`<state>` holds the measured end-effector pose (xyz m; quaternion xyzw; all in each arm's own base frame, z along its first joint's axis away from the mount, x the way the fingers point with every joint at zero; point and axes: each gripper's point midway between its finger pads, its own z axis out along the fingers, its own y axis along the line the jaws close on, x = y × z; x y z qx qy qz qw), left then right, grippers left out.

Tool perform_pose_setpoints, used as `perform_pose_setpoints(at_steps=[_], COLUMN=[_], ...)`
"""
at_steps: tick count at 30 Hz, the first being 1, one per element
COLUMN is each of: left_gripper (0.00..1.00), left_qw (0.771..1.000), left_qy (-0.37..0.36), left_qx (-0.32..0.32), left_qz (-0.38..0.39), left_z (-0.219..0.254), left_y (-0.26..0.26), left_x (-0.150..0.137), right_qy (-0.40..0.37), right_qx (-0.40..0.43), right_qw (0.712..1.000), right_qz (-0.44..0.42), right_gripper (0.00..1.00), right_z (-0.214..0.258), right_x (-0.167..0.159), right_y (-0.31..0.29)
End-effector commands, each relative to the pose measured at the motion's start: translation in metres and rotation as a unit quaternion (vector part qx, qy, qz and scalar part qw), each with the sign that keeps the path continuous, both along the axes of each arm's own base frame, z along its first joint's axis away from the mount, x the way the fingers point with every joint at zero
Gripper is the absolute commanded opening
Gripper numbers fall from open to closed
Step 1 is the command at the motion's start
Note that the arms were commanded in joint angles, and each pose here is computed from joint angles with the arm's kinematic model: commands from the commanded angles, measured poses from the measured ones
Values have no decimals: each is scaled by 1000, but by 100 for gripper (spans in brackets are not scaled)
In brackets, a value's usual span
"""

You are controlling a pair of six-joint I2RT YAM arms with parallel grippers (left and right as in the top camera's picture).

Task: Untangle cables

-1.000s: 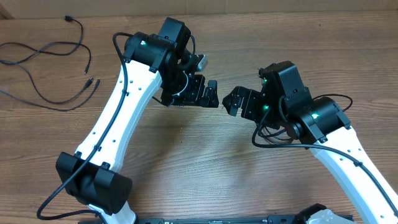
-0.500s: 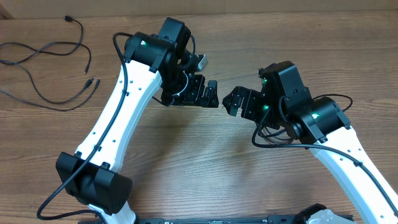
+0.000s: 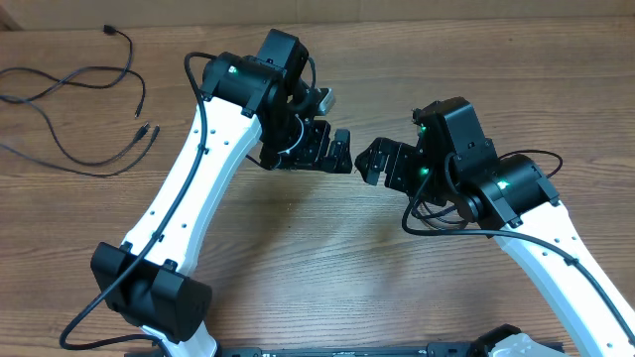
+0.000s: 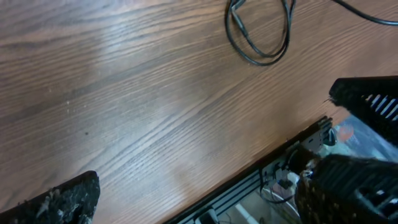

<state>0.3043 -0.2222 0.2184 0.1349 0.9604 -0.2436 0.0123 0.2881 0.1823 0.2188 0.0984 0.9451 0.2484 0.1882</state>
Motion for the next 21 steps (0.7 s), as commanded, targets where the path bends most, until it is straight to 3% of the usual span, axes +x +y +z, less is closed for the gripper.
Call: perform_pose_setpoints(at_steps=[1,14,21], left_gripper=[100,99,100], left_qw=[1000,999,999], left_qy=[-1,-3,17], left_qx=[0,-3,29], left_qz=[-11,-45,-31], left_z=[-4,-36,-63], left_y=[-11,-55,-43], left_x=[-3,5,18], right_qy=[-10,-10,-10], right_qx=[-1,-2,-1], right_qw=[1000,1000,1000], right_qz=[-4,-4,-4], right_gripper=[100,100,100], right_z=[4,4,4], right_x=[4,4,4], right_y=[-2,-2,-2])
